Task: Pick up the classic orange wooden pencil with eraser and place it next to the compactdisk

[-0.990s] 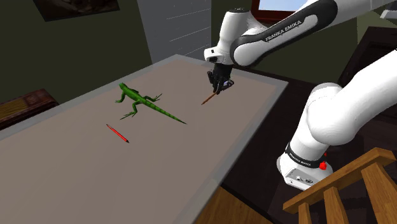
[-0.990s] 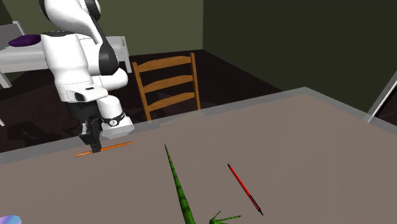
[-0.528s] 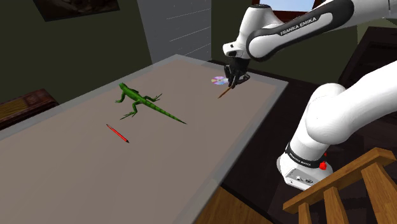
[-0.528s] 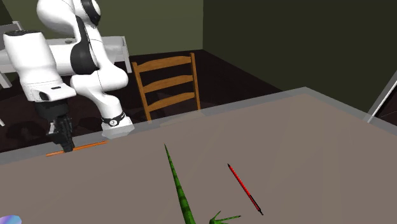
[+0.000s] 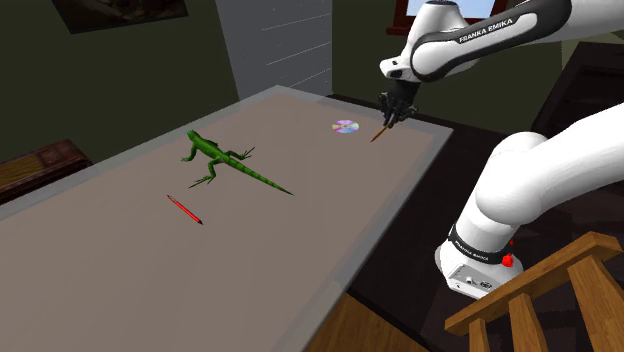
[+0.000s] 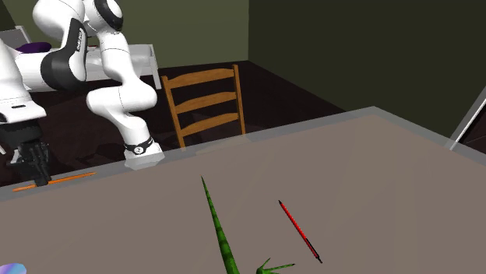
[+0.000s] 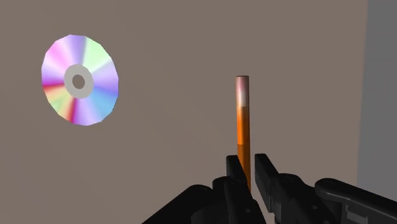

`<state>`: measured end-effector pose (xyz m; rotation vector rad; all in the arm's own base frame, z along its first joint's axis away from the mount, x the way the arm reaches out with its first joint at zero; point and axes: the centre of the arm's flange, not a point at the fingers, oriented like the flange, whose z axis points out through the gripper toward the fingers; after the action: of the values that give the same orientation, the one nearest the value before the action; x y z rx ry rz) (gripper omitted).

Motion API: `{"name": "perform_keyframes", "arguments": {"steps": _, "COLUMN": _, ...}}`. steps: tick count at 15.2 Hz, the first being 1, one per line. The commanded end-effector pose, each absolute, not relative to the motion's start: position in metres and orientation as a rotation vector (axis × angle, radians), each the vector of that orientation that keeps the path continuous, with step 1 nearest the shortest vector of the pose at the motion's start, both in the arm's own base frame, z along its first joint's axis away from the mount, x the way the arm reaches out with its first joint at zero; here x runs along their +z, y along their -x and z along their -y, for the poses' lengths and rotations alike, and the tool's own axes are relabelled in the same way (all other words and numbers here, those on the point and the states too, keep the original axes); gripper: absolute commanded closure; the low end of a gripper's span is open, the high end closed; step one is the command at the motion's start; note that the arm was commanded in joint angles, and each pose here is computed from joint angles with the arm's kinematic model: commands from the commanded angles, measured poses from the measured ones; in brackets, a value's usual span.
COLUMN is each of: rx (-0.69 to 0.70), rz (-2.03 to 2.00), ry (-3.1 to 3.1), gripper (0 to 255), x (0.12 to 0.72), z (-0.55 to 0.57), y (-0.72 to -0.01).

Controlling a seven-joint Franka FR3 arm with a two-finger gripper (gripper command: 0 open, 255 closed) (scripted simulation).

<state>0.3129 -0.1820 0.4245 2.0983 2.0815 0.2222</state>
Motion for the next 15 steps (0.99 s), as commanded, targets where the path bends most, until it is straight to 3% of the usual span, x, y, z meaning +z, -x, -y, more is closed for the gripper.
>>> {"name": "perform_keyframes", "arguments": {"steps": 1, "rx": 0.221, "rz": -2.084, "ry": -2.097, "gripper": 255, "x": 0.421, "z": 0.198, "y": -0.308}}
{"name": "perform_keyframes", "arguments": {"steps": 15, "rx": 0.221, "rz": -2.084, "ry": -2.097, "gripper": 255, "x": 0.352, "z": 0.198, "y": -0.308}}
